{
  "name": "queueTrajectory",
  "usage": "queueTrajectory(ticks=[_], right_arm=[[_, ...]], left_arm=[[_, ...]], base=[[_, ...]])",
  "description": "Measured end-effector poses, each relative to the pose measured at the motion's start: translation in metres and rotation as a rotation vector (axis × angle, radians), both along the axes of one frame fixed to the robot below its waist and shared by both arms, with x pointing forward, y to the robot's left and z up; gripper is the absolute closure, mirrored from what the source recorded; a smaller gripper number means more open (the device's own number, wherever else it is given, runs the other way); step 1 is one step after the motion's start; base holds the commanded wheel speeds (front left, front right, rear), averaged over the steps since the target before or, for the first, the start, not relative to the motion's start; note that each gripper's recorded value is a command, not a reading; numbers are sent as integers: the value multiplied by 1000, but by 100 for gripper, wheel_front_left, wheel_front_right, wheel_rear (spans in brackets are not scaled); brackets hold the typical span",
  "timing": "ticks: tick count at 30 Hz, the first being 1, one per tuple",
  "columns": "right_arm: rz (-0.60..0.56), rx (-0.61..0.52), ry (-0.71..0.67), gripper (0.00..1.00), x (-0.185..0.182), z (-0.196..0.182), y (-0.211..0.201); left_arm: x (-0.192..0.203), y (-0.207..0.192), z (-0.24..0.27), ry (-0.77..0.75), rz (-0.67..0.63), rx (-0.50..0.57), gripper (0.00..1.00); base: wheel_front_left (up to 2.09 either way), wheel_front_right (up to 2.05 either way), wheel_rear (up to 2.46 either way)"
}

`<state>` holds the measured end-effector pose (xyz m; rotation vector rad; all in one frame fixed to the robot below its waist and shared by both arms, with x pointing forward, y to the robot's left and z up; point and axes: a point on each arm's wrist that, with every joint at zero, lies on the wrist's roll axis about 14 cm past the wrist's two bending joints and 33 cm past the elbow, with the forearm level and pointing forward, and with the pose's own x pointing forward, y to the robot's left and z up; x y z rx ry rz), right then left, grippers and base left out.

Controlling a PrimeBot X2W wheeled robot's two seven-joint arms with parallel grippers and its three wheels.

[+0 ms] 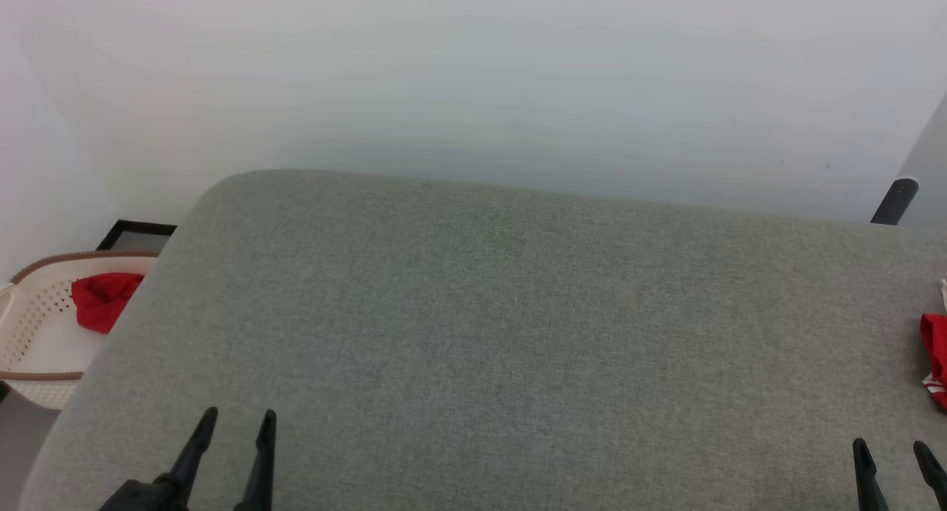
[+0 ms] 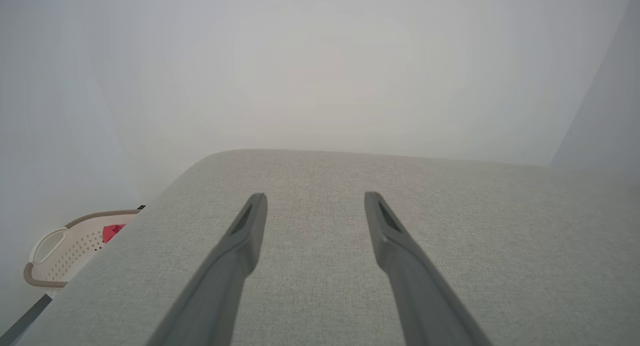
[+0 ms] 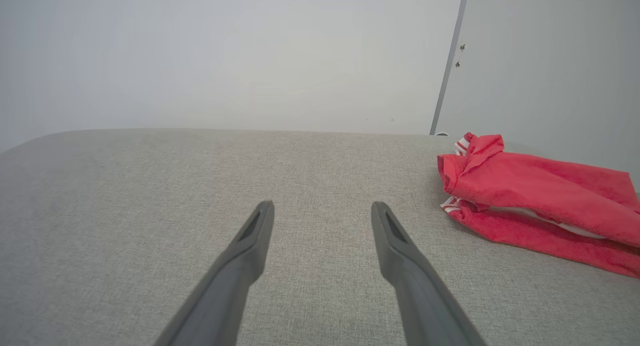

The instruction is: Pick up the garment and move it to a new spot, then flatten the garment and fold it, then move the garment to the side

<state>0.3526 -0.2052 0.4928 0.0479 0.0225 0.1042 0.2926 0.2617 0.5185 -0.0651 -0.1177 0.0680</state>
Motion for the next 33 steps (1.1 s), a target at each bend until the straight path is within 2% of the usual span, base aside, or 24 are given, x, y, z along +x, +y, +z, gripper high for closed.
queueTrajectory(ticks=[2, 3, 9, 13, 33], right_arm=[[-1, 5, 5, 0, 0, -1, 0], [-1, 4, 9, 100, -1, -2, 0], [-9, 31, 79, 100, -9, -24, 5], [-27, 90, 110, 100, -11, -31, 4], [-100, 472, 126, 100, 1, -25, 4]], left_arm=[[1, -2, -1, 3, -8, 2, 0], [1, -3, -1, 4, -10, 1, 100], [-7, -11, -26, 74, -8, -41, 100], [-6, -12, -33, 94, 0, -111, 100], [16, -9, -31, 81, 35, -477, 100]], base=[[0, 0, 0], [0, 0, 0], [0, 0, 0], [0, 0, 0], [0, 0, 0]])
